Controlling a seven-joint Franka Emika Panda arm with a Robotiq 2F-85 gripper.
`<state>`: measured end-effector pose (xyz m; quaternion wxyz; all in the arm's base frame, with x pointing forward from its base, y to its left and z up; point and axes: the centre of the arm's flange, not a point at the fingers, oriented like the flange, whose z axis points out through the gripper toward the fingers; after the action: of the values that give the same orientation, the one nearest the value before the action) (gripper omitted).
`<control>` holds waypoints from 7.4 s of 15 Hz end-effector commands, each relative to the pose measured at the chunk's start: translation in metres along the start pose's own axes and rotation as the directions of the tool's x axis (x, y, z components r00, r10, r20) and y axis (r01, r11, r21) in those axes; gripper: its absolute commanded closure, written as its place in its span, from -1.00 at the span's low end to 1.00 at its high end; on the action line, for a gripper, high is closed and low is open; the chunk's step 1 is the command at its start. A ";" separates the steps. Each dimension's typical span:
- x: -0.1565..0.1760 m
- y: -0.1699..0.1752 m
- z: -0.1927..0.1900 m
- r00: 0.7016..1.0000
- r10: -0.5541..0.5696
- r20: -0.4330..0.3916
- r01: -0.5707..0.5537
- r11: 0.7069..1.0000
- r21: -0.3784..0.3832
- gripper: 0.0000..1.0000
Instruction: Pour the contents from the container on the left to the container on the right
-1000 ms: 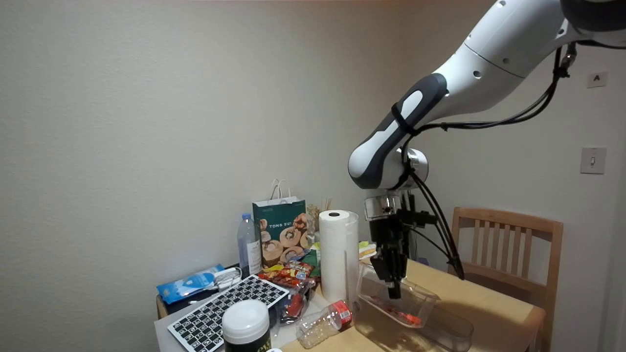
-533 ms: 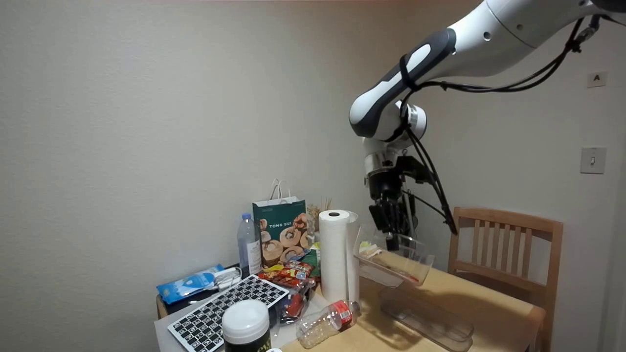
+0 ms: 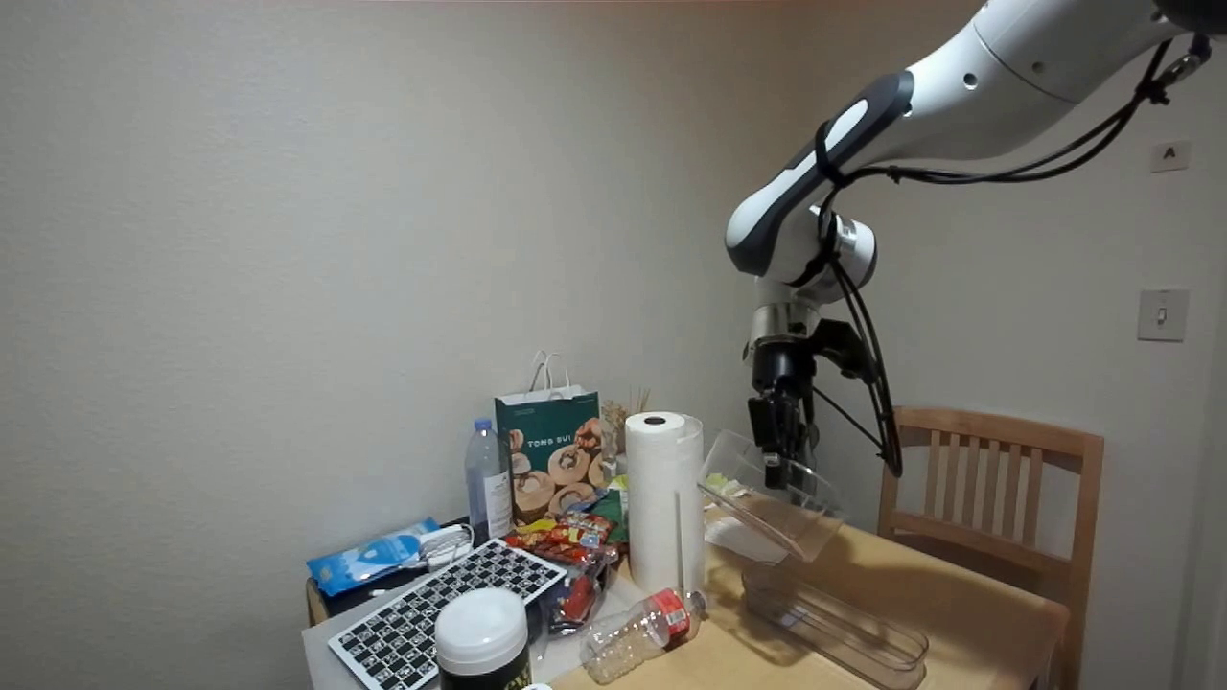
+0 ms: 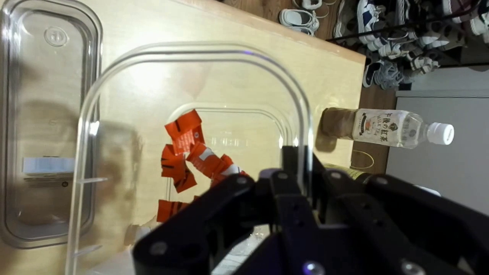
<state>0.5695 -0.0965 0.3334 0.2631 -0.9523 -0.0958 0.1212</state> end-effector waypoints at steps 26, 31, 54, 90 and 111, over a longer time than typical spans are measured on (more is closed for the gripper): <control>0.031 0.052 0.050 0.976 -0.218 -0.014 0.219 0.972 0.081 0.85; 0.027 0.050 0.044 0.933 -0.355 0.053 0.359 0.926 -0.116 0.89; 0.038 0.044 0.045 0.833 -0.553 0.021 0.552 0.828 -0.094 0.92; 0.027 0.070 0.014 0.846 -0.511 -0.155 0.530 0.767 0.362 0.89; 0.010 0.070 -0.049 0.836 -0.451 -0.312 0.549 0.700 0.457 0.90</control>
<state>0.6023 -0.1812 0.3031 0.5484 -0.7806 -0.2991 -0.0191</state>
